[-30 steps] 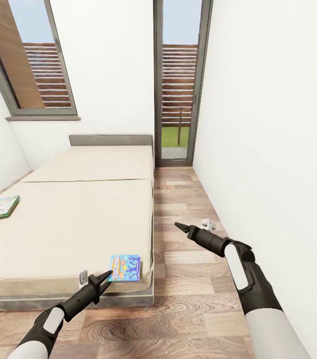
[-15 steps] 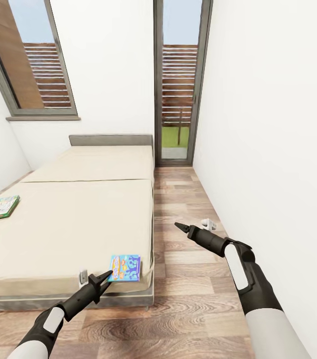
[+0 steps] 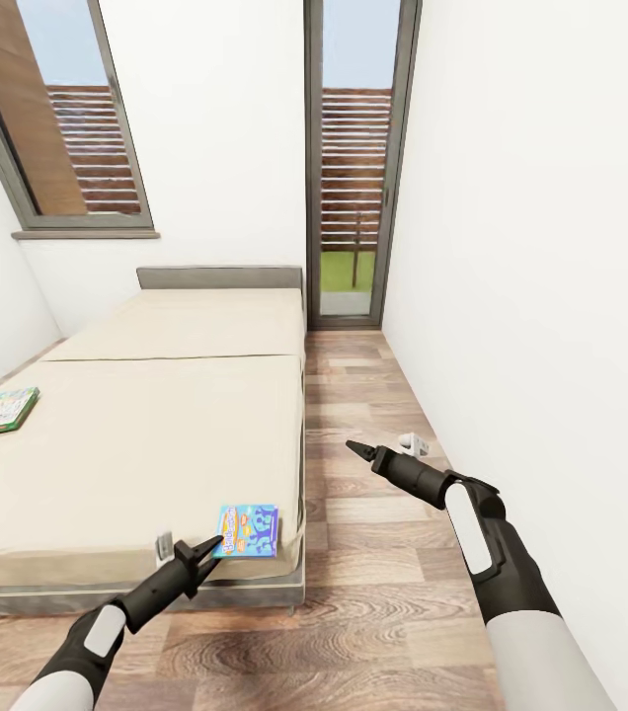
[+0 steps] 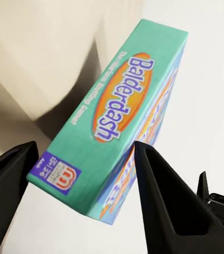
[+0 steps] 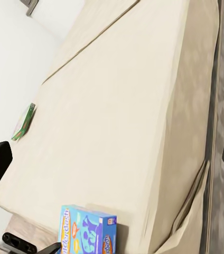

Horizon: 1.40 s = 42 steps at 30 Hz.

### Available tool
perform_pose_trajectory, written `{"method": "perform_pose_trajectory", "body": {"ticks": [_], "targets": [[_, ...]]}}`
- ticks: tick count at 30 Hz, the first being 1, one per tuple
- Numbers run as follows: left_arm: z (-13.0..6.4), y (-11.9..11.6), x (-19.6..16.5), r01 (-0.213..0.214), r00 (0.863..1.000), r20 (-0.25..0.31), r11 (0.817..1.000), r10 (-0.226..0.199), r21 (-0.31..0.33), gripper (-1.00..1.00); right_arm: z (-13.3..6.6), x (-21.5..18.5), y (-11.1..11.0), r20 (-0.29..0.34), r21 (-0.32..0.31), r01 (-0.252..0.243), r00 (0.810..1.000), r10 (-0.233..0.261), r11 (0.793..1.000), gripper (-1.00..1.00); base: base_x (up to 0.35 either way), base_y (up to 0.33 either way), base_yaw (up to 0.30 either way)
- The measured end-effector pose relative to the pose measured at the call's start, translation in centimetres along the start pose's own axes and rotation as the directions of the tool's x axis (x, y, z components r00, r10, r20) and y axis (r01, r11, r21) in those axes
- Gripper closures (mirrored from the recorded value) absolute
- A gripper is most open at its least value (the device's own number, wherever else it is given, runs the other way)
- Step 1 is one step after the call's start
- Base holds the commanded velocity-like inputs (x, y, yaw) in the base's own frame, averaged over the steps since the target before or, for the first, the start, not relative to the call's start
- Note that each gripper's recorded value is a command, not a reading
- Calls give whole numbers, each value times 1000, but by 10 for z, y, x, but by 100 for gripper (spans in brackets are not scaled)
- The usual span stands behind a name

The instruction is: Put all the toys in the child's room - the three board games (two on the bed and one on the table), the two jigsaw puzzles on the table, and the tennis ball on the table - inside the toy box on the table in the child's room.

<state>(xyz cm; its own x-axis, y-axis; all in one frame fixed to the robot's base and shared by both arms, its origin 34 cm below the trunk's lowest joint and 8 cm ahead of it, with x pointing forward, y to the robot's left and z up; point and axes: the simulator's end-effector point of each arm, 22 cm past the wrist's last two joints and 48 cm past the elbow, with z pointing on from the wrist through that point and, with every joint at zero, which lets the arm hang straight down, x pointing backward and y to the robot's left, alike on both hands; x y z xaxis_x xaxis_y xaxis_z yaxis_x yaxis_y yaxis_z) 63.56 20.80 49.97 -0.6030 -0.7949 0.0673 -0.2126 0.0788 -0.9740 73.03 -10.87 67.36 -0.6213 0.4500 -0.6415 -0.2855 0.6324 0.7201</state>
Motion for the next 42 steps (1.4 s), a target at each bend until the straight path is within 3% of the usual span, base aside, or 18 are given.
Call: {"method": "perform_pose_trajectory", "body": {"ticks": [4,9,10,14,42], "targets": [[0,-1,0,-6,1000,-13,1000,6,-4,100,0,0,0,0,0,0,1000,0,1000,-100,0,0,0],[4,-8,5,-70,994,-84,997,68,-15,100,0,0,0,1,1,-1,1000,1,1000,-100,0,0,0],[17,-11,27,-82,990,-119,997,82,4,100,0,0,-1,1,1,-1,1000,1,1000,-100,0,0,0],[22,-21,40,-85,983,-157,995,92,48,100,0,0,-1,1,1,-1,1000,1,1000,-100,0,0,0],[22,-24,43,-90,981,-167,994,99,60,100,0,0,-1,1,1,-1,1000,1,1000,-100,0,0,0]]}}
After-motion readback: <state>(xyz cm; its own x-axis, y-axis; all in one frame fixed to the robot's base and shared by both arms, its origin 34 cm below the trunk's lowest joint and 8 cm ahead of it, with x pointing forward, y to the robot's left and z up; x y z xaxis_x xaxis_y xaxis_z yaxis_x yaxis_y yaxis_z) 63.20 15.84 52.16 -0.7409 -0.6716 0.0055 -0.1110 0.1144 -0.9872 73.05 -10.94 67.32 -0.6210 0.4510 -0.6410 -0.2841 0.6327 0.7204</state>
